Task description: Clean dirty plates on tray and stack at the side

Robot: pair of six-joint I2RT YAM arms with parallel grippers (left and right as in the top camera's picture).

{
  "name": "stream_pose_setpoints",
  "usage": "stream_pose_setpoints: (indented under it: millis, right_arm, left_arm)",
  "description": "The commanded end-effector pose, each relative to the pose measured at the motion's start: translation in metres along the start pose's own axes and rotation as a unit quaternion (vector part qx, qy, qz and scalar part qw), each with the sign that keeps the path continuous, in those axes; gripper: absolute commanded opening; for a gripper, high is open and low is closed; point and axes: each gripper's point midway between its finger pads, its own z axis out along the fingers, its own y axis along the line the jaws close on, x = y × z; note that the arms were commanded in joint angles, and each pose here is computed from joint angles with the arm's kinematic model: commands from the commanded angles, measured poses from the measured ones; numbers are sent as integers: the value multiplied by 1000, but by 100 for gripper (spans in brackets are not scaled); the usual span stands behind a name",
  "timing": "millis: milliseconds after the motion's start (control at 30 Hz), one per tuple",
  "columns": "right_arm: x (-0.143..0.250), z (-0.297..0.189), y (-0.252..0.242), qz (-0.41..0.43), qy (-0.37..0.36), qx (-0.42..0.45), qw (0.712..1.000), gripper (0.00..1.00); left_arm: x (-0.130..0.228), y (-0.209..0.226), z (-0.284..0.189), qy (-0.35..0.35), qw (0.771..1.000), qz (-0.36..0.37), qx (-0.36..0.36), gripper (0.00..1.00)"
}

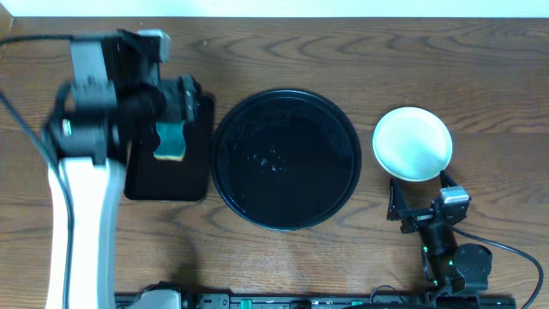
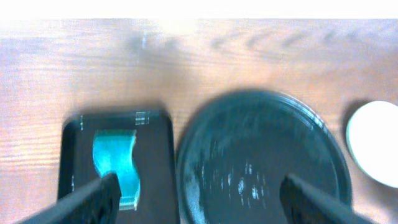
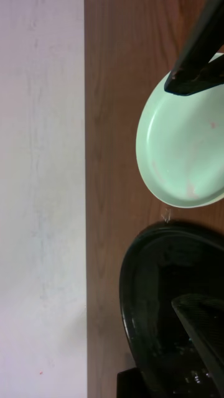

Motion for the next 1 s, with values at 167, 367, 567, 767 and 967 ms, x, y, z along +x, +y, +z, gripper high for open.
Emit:
stream_pose_setpoints:
  millis: [167, 367, 567, 767, 967]
  right_arm:
    - [0, 0, 5, 6, 0, -12, 1000, 99]
    - [0, 0, 5, 6, 0, -12, 1000, 99]
    - [0, 0, 5, 6, 0, -12, 1000, 99]
    - [0, 0, 5, 6, 0, -12, 1000, 99]
    - [0, 0, 5, 6, 0, -12, 1000, 99]
  left_arm:
    - [47, -6, -24, -141, 986, 86, -15, 83]
    - [94, -1, -21, -227, 967, 110, -34, 83]
    - [147, 14, 1, -264, 956, 111, -64, 83]
    - [180, 25, 16, -282, 950, 108, -84, 83]
    - [191, 29, 23, -285, 948, 107, -91, 83]
